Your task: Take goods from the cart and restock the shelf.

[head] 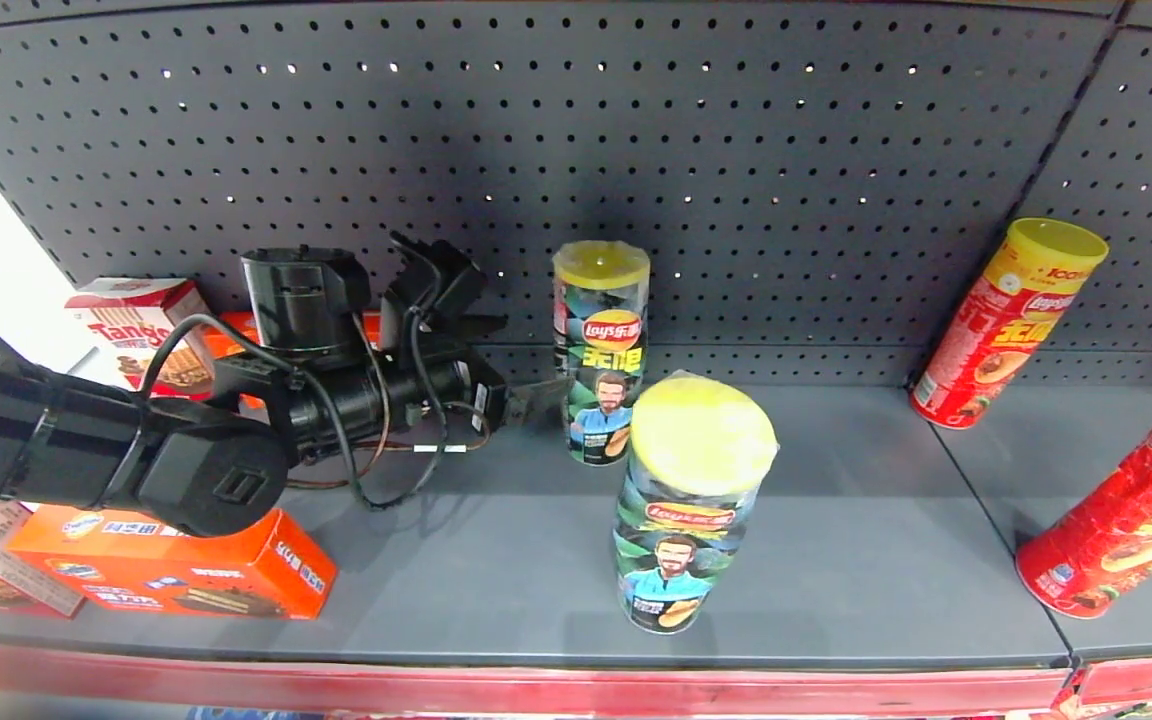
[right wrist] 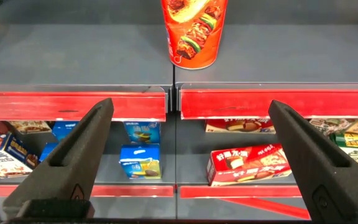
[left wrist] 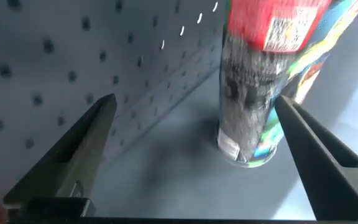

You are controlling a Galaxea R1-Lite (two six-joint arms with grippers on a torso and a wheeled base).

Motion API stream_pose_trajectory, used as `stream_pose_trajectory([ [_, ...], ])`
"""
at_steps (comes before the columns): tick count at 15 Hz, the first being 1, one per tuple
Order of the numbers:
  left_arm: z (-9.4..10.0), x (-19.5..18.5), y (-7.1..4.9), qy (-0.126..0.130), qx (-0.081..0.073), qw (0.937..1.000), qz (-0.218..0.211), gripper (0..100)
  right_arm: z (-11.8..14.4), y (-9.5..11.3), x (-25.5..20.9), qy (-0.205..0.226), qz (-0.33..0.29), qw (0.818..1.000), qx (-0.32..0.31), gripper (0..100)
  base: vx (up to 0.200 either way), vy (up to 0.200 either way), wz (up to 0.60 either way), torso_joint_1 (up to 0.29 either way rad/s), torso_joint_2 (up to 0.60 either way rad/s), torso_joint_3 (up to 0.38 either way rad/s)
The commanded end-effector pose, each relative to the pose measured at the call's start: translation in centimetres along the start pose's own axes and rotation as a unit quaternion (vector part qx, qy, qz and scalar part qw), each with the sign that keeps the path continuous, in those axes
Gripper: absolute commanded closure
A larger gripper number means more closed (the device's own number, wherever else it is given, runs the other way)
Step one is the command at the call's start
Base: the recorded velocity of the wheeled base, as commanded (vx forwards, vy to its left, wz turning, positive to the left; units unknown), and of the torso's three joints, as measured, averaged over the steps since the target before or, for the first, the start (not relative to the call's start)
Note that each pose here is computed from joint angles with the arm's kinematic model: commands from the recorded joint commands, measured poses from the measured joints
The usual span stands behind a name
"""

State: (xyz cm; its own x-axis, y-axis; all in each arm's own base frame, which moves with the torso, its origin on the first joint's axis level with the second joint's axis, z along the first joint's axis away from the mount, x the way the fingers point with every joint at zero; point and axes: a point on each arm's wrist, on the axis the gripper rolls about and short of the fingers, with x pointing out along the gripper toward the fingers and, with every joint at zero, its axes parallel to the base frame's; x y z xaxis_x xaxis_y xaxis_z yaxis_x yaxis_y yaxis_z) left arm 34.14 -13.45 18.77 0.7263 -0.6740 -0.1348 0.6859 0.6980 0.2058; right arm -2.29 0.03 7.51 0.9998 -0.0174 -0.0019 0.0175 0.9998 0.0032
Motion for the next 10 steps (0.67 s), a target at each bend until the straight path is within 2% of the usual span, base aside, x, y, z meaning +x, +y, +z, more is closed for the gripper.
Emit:
stream_pose_trajectory([
  [1, 0.2, 0.1, 0.2, 0.001, 0.002, 0.9999, 0.013, 0, 0.0, 0.0, 0.0, 0.001, 0.000, 1.000, 0.000, 0, 0.000, 0.000, 0.00, 0.000, 0.00, 0.000],
  [7, 0.5, 0.0, 0.7, 0.002, 0.003, 0.9992, 0.041, 0, 0.0, 0.0, 0.0, 0.001, 0.000, 1.000, 0.000, 0, 0.000, 0.000, 0.00, 0.000, 0.00, 0.000],
  [9, 1.2, -1.1, 1.3, -0.004, 0.010, 0.9977, 0.066, 0, 0.0, 0.0, 0.0, 0.001, 0.000, 1.000, 0.000, 0, 0.000, 0.000, 0.00, 0.000, 0.00, 0.000],
  [10, 1.3, -1.9, 1.8, 0.000, 0.026, 0.9963, 0.082, 0, 0.0, 0.0, 0.0, 0.001, 0.000, 1.000, 0.000, 0, 0.000, 0.000, 0.00, 0.000, 0.00, 0.000],
])
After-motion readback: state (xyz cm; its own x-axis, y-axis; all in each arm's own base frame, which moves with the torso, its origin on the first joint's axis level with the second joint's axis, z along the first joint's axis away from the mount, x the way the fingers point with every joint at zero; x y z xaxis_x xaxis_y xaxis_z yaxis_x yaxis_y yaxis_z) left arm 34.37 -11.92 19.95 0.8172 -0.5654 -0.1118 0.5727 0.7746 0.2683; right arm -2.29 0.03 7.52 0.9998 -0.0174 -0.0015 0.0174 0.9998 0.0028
